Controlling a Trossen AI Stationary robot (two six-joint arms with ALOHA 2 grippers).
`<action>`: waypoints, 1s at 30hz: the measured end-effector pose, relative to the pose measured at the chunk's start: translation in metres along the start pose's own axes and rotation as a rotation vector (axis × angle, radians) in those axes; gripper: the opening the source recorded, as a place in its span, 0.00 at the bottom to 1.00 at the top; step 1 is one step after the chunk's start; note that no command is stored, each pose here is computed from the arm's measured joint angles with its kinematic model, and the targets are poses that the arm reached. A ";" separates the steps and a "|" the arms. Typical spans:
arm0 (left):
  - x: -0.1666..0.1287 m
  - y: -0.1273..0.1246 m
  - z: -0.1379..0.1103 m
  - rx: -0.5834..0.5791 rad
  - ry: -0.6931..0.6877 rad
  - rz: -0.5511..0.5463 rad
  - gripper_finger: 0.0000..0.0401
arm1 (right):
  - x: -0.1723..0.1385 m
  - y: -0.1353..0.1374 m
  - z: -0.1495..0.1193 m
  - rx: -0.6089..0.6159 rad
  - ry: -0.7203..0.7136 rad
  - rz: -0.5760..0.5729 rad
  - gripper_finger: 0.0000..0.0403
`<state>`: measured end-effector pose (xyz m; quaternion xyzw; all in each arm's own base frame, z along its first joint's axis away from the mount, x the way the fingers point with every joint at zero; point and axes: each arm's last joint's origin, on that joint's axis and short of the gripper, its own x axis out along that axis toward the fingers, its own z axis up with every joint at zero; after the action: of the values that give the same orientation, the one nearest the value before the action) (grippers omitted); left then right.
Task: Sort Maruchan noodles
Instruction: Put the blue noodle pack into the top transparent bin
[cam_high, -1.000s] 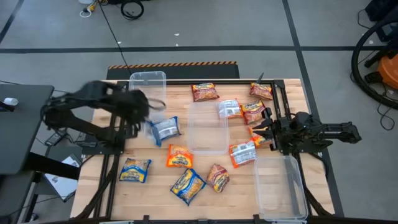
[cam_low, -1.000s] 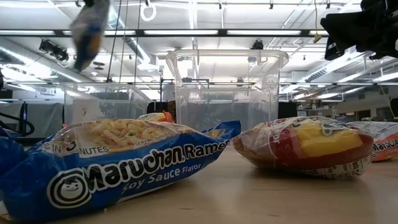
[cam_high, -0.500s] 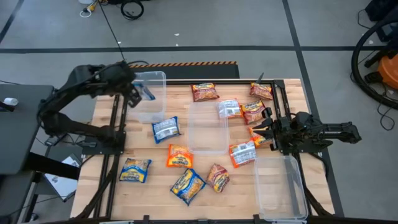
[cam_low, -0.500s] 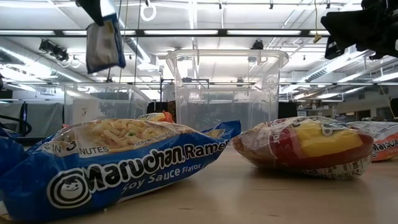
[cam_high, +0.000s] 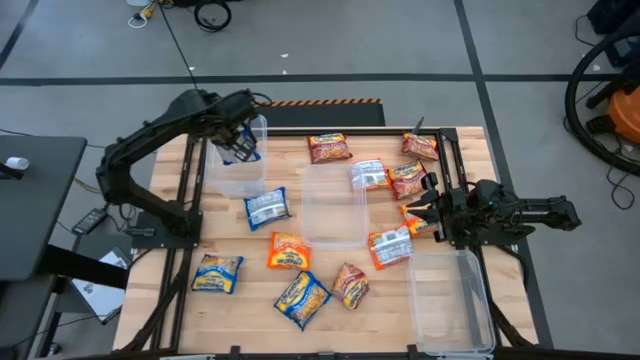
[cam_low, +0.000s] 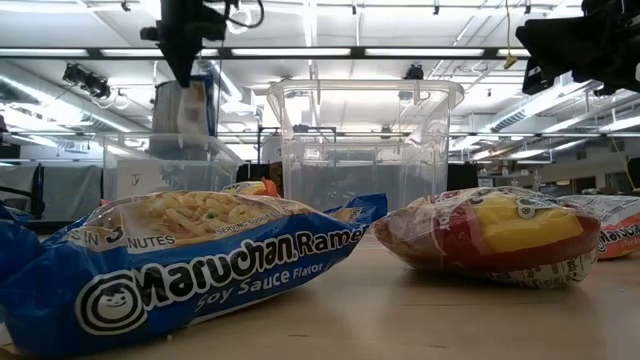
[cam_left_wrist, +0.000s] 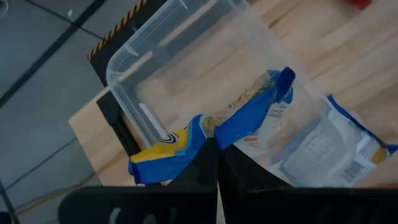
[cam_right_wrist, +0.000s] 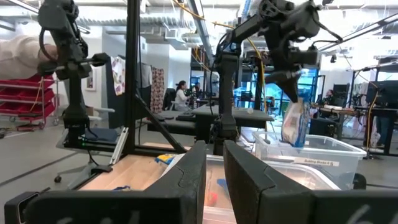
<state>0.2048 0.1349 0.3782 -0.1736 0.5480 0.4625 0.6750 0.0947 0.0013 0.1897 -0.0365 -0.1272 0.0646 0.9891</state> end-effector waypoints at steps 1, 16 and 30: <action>0.005 -0.001 0.003 -0.002 0.017 0.006 0.00 | 0.000 0.000 0.000 0.000 0.000 0.000 0.16; 0.051 0.012 0.032 0.042 0.143 -0.016 0.00 | 0.000 0.000 0.000 -0.001 0.000 -0.001 0.16; 0.099 -0.022 -0.017 0.037 0.258 -0.130 0.00 | 0.000 0.000 0.000 0.000 0.000 -0.008 0.16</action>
<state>0.2102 0.1538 0.2773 -0.2542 0.6263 0.3814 0.6306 0.0947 0.0011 0.1898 -0.0361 -0.1275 0.0604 0.9893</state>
